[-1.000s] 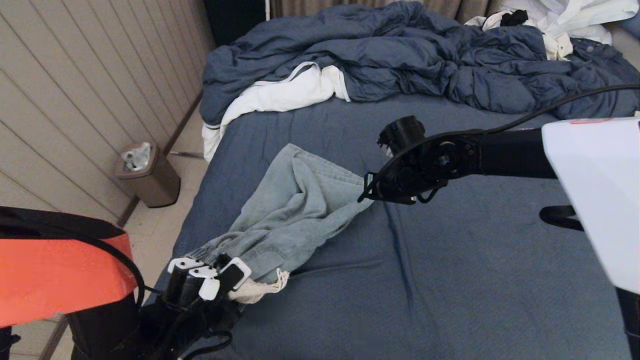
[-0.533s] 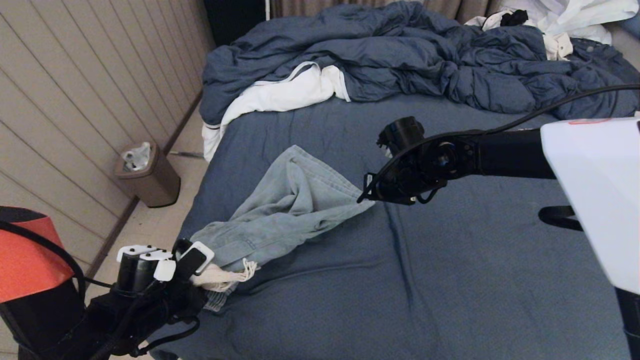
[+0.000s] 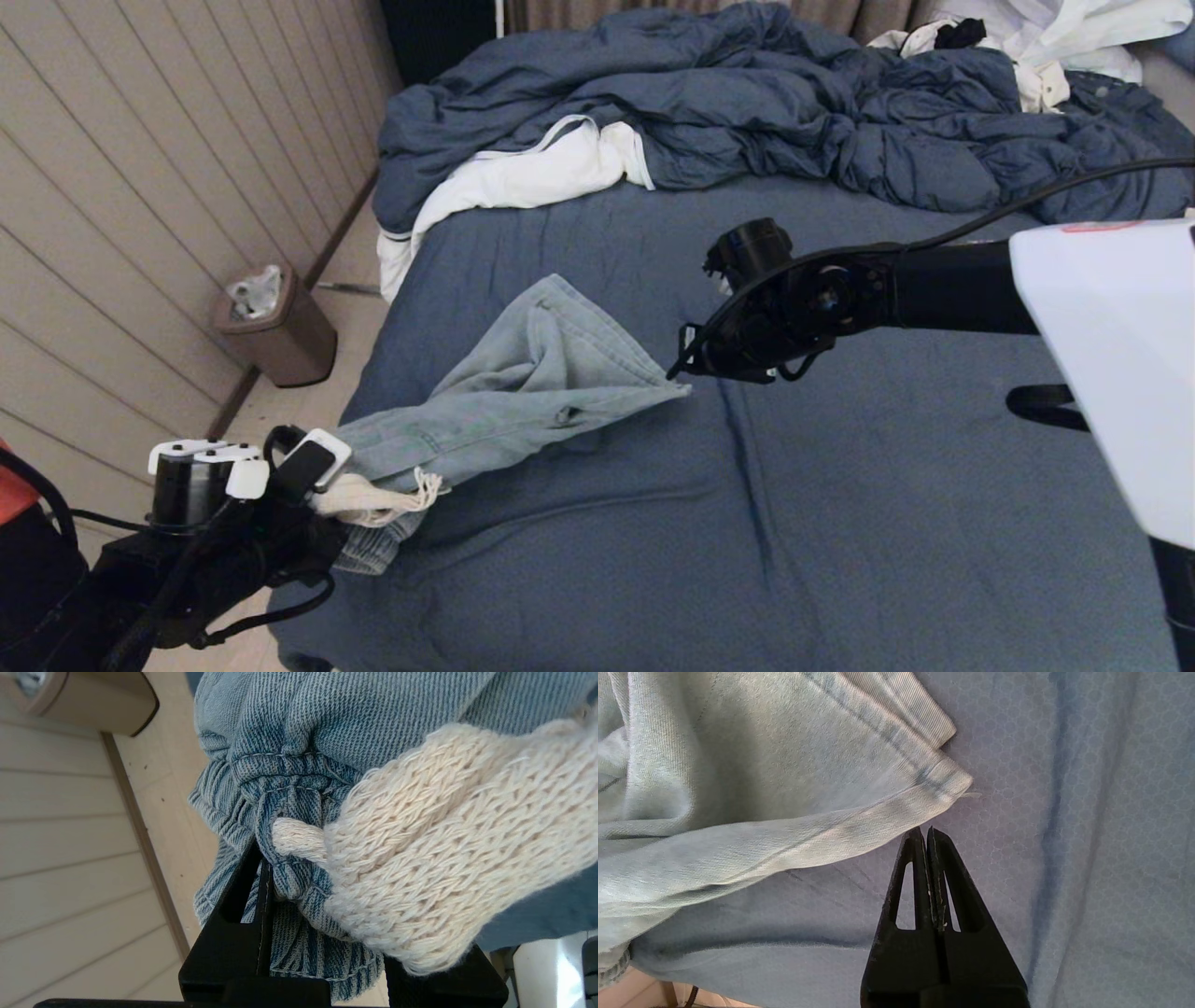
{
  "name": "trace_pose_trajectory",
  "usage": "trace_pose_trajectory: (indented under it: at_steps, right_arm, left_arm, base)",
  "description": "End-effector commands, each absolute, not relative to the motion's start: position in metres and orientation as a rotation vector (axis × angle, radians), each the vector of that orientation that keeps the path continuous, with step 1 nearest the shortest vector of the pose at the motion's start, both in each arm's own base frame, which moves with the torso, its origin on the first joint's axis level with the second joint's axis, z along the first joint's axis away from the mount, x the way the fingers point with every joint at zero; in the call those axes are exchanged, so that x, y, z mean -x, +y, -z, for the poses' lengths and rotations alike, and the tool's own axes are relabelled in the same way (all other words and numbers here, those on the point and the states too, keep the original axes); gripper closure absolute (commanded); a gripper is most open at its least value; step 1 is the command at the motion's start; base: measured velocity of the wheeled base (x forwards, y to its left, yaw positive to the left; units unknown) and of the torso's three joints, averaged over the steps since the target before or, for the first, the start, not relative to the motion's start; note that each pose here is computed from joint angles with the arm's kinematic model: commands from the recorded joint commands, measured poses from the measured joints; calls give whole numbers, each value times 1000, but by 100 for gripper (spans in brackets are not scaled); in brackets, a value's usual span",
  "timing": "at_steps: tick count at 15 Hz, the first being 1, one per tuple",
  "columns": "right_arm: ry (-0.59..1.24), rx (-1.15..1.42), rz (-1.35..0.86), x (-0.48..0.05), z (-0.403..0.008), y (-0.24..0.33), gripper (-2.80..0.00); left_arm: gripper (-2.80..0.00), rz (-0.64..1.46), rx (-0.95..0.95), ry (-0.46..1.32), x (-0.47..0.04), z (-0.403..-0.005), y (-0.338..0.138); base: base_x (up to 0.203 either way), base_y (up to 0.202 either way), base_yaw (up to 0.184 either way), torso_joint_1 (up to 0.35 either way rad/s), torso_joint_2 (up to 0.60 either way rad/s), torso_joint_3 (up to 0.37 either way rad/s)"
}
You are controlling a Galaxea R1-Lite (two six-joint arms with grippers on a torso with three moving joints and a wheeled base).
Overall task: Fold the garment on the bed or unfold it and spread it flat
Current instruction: Fold the blue shorts
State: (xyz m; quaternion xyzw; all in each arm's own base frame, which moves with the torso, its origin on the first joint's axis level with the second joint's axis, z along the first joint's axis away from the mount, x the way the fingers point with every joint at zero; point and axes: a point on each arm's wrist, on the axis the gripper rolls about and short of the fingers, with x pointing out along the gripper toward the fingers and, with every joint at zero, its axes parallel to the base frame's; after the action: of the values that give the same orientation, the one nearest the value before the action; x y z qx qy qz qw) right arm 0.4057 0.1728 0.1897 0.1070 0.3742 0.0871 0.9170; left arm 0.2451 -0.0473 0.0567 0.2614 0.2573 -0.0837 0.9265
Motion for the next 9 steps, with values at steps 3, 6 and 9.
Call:
trace_pose_trajectory:
  at_steps: [3, 6, 9]
  right_arm:
    - [776, -220, -177, -407, -187, 174, 0]
    - [776, -220, -177, -407, -187, 174, 0]
    - [780, -220, -177, -408, -185, 174, 0]
  left_arm:
    - [0, 170, -524, 524, -247, -57, -43]
    - [0, 205, -539, 524, -237, -55, -50]
    - [0, 289, -554, 416, -225, -66, -74]
  base:
    - [0, 0, 0, 0, 0, 0]
    - [0, 0, 0, 0, 0, 0]
    - [0, 0, 0, 0, 0, 0]
